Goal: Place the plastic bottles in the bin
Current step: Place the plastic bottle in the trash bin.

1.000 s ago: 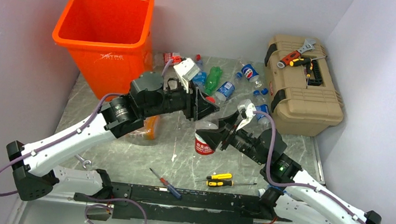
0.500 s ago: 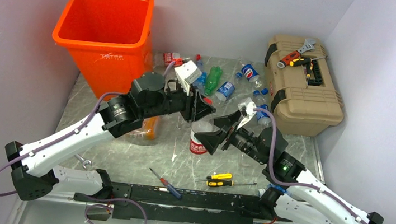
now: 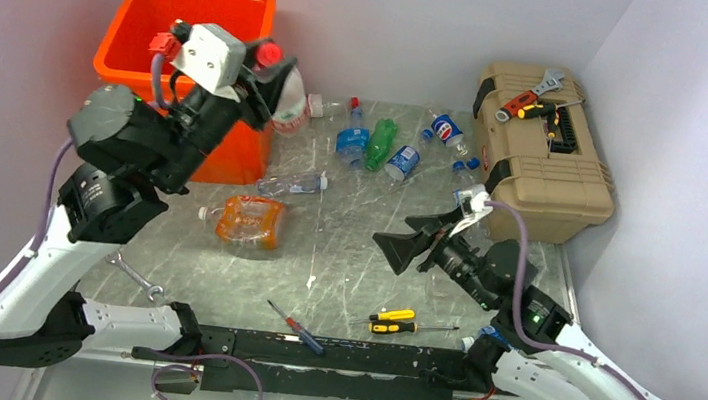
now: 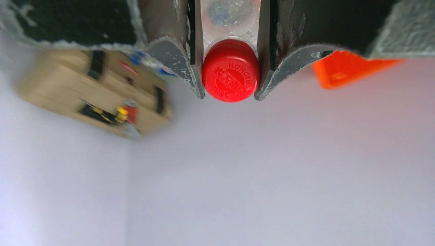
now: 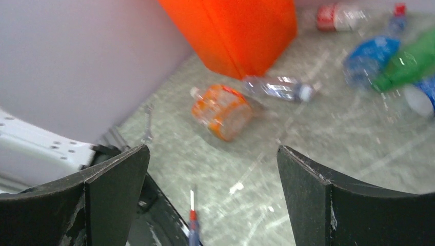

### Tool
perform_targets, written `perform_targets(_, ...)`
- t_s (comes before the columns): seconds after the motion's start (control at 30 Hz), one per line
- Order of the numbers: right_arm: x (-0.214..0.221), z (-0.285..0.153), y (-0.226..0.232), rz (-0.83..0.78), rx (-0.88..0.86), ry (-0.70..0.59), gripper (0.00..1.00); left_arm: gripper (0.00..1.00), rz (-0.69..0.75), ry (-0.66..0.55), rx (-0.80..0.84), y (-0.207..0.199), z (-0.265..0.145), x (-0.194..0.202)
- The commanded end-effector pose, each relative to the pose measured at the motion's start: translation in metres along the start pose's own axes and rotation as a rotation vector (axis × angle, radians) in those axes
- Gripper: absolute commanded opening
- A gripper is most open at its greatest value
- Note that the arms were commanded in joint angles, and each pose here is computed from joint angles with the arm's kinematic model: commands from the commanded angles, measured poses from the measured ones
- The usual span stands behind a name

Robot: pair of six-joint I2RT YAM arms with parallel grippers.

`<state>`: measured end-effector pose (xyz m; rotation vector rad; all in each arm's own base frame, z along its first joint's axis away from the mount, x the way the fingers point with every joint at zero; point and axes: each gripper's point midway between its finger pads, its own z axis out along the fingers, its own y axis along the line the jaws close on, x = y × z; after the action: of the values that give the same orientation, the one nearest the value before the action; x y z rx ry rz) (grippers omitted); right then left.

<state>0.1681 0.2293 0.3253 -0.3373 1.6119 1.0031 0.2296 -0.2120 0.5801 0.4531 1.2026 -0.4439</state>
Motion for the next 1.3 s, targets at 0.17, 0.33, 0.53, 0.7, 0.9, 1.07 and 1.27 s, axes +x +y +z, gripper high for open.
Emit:
perform_targets(0.17,0.073,-0.001,-0.059,0.056,0.202,0.08,1.0,0.0,0.371,-0.36,-0.406,0.076,-0.005,-0.105)
perform_targets(0.33,0.099,-0.003,-0.06,0.096,0.174,0.117,1.0,0.0,0.469,-0.464,-0.459,0.084,-0.007,-0.137)
perform_targets(0.53,0.112,-0.005,-0.057,0.115,0.145,0.152,1.0,0.0,0.397,-0.219,-0.53,0.144,0.035,-0.094)
perform_targets(0.7,0.107,-0.011,-0.055,0.114,0.135,0.139,1.0,0.0,0.291,-0.097,-0.618,0.195,0.053,-0.039)
perform_targets(0.9,0.101,-0.023,-0.056,0.101,0.136,0.121,1.0,0.0,0.112,-0.035,-0.728,0.271,0.057,0.024)
perform_targets(1.07,0.099,-0.029,-0.059,0.09,0.144,0.102,1.0,0.0,-0.002,0.048,-0.81,0.311,0.065,0.094)
perform_targets(1.27,0.104,-0.028,-0.063,0.075,0.153,0.109,1.0,0.0,-0.144,0.205,-0.833,0.332,0.072,0.177)
